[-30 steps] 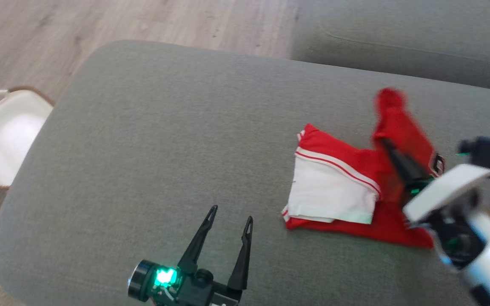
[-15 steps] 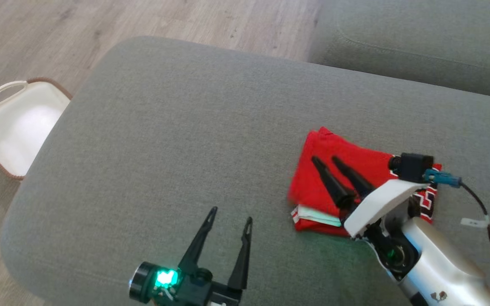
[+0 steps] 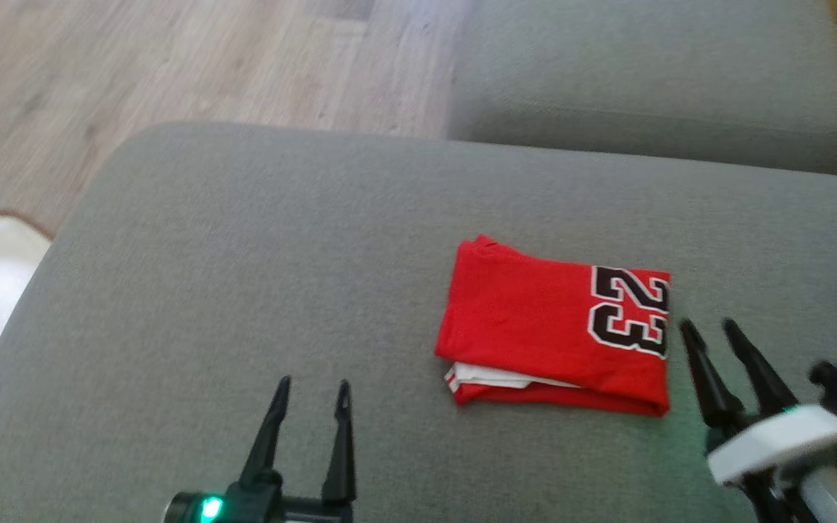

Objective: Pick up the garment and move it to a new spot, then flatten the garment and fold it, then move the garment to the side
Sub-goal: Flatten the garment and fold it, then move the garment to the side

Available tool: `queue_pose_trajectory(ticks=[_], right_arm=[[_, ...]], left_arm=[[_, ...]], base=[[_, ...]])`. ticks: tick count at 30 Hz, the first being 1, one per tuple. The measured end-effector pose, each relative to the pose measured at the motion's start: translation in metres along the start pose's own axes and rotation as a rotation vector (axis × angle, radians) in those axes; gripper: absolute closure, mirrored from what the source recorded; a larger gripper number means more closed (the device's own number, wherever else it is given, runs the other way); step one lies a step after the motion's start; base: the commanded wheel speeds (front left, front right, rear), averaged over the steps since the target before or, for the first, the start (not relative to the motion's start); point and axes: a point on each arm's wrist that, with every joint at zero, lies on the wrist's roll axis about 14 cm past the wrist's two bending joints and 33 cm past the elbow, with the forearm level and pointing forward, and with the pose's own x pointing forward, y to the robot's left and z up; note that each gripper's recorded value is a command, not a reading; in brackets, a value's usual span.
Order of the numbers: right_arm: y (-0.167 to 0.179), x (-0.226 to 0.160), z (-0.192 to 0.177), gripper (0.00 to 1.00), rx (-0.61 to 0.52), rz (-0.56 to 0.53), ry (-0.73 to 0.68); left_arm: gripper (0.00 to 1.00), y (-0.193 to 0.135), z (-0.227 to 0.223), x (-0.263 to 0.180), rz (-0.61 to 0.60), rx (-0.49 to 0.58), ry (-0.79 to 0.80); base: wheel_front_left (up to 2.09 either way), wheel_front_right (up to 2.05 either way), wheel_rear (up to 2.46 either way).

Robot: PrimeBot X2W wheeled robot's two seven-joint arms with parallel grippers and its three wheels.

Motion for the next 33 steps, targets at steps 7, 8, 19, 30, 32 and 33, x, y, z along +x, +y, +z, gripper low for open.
queue_pose_trajectory(ticks=[7, 8, 19, 30, 32, 33], right_arm=[[-0.03, -0.051, 0.008, 0.0, -0.166, -0.155, -0.073], [-0.03, -0.058, 0.006, 0.0, -0.191, -0.169, -0.076], [-0.013, -0.106, 0.009, 0.0, -0.328, -0.27, -0.161], [-0.004, -0.113, 0.001, 0.0, -0.332, -0.269, -0.153], [-0.004, -0.113, 0.001, 0.0, -0.331, -0.269, -0.154], [-0.003, -0.112, 0.001, 0.0, -0.33, -0.269, -0.153]], left_arm=[[0.0, 0.006, -0.004, -0.012, 0.002, 0.005, 0.002], [0.0, 0.007, -0.005, -0.014, 0.003, 0.012, 0.004], [0.0, 0.019, -0.002, -0.038, -0.009, 0.057, -0.017], [0.0, 0.028, -0.005, -0.043, -0.006, 0.083, -0.016], [0.0, 0.03, -0.008, -0.044, -0.003, 0.087, -0.008], [0.0, 0.031, -0.009, -0.045, 0.001, 0.087, -0.003]], base=[[0.0, 0.0, 0.0], [0.0, 0.0, 0.0], [0.0, 0.0, 0.0], [0.0, 0.0, 0.0], [0.0, 0.0, 0.0], [0.0, 0.0, 0.0]])
